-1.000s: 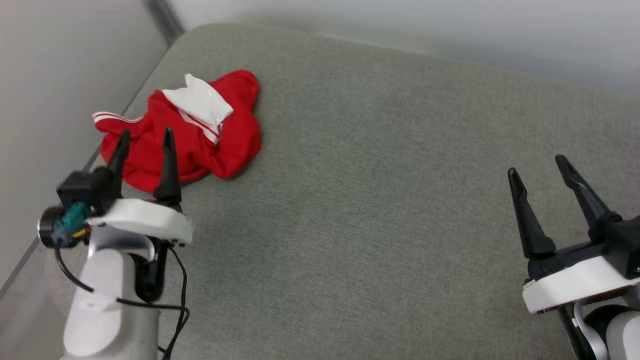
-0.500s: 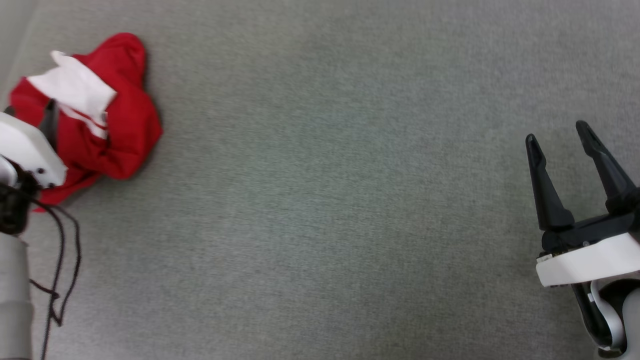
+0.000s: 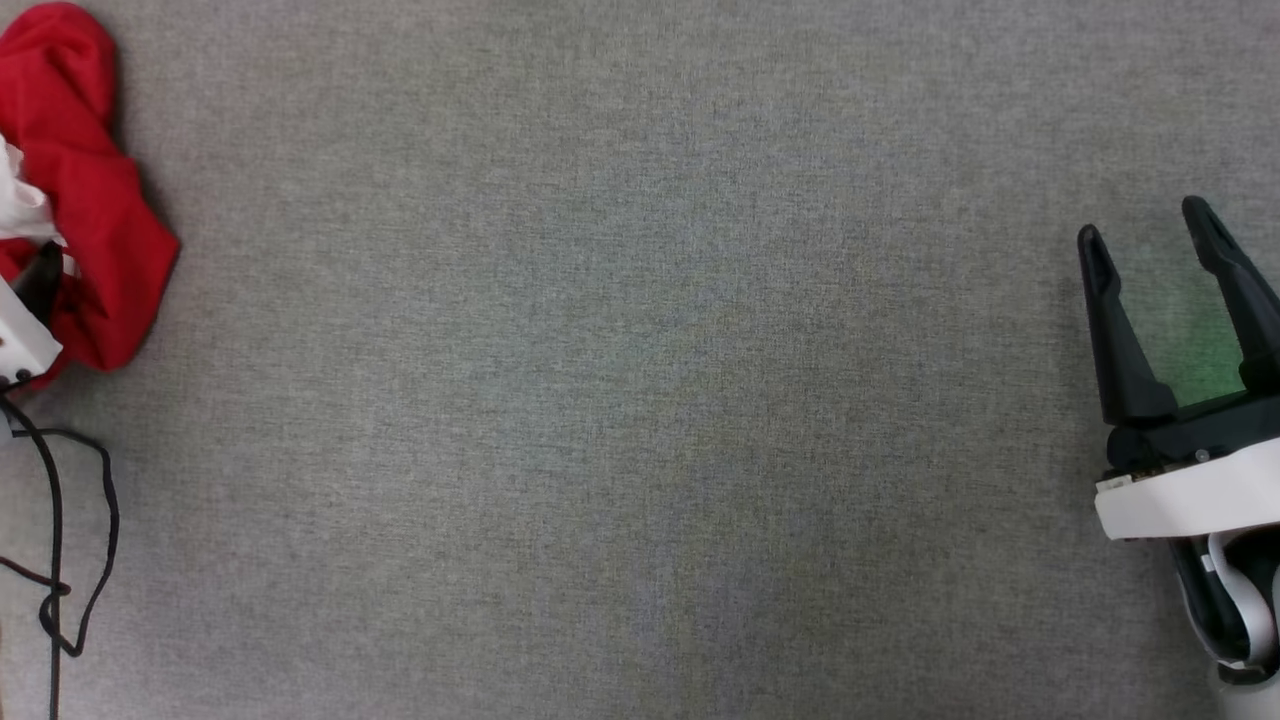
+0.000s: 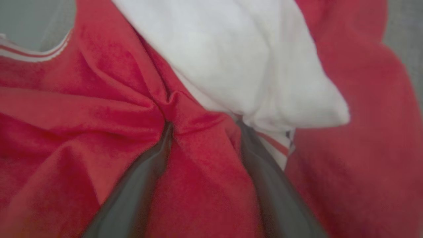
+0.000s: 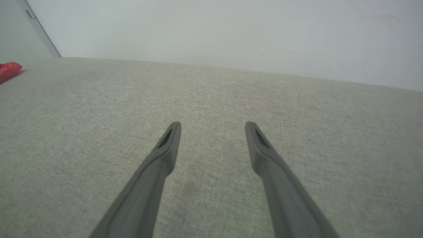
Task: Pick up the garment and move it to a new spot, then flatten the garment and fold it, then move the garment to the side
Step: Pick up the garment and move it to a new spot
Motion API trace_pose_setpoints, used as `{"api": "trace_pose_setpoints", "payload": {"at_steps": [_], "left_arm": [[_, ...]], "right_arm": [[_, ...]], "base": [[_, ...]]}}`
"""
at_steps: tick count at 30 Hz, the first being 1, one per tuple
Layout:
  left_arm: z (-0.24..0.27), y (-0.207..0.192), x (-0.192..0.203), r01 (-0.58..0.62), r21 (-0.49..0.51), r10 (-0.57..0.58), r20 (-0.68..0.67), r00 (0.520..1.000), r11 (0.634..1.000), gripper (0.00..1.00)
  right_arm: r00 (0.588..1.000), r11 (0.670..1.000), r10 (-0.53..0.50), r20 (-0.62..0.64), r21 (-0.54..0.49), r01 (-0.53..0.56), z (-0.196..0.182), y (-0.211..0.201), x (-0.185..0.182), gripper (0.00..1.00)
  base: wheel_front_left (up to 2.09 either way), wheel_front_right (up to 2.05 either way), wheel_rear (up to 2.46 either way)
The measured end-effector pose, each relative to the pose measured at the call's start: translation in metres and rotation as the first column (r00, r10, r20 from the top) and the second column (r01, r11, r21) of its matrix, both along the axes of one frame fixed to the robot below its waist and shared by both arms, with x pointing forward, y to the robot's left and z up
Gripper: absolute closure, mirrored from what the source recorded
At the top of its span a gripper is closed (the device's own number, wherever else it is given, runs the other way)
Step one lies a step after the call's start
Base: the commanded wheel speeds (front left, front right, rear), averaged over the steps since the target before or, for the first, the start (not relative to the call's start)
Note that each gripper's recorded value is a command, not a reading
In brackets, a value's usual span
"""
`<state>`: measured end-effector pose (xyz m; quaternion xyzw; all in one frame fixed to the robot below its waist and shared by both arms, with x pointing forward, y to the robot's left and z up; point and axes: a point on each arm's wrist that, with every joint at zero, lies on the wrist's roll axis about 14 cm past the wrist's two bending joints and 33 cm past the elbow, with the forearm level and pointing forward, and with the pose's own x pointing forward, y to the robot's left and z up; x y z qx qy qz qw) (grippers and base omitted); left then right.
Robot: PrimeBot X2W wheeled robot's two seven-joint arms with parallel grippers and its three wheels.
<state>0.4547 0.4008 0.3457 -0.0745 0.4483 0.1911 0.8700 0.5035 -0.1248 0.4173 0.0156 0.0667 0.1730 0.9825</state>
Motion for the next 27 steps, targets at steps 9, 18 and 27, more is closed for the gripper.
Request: {"api": "trace_pose_setpoints", "payload": {"at_steps": [9, 18, 27], "left_arm": [[0.011, 0.000, 0.003, -0.005, 0.084, 0.004, 0.013, 1.000, 0.996, 1.00], [0.113, 0.012, 0.028, -0.020, 0.282, -0.099, 0.402, 0.910, 0.959, 1.00], [0.230, -0.005, 0.033, -0.096, 0.409, -0.261, 0.727, 0.635, 0.907, 1.00]], "right_arm": [[1.000, 1.000, 0.017, 0.022, 0.000, -0.017, 0.009, 0.005, 0.005, 0.00], [0.996, 0.999, 0.000, 0.094, 0.044, -0.005, 0.051, 0.013, -0.007, 0.00], [0.985, 0.996, -0.038, 0.169, 0.083, 0.024, 0.097, 0.014, -0.031, 0.00]], "base": [[0.00, 0.00, 0.00], [0.00, 0.00, 0.00], [0.00, 0.00, 0.00]]}}
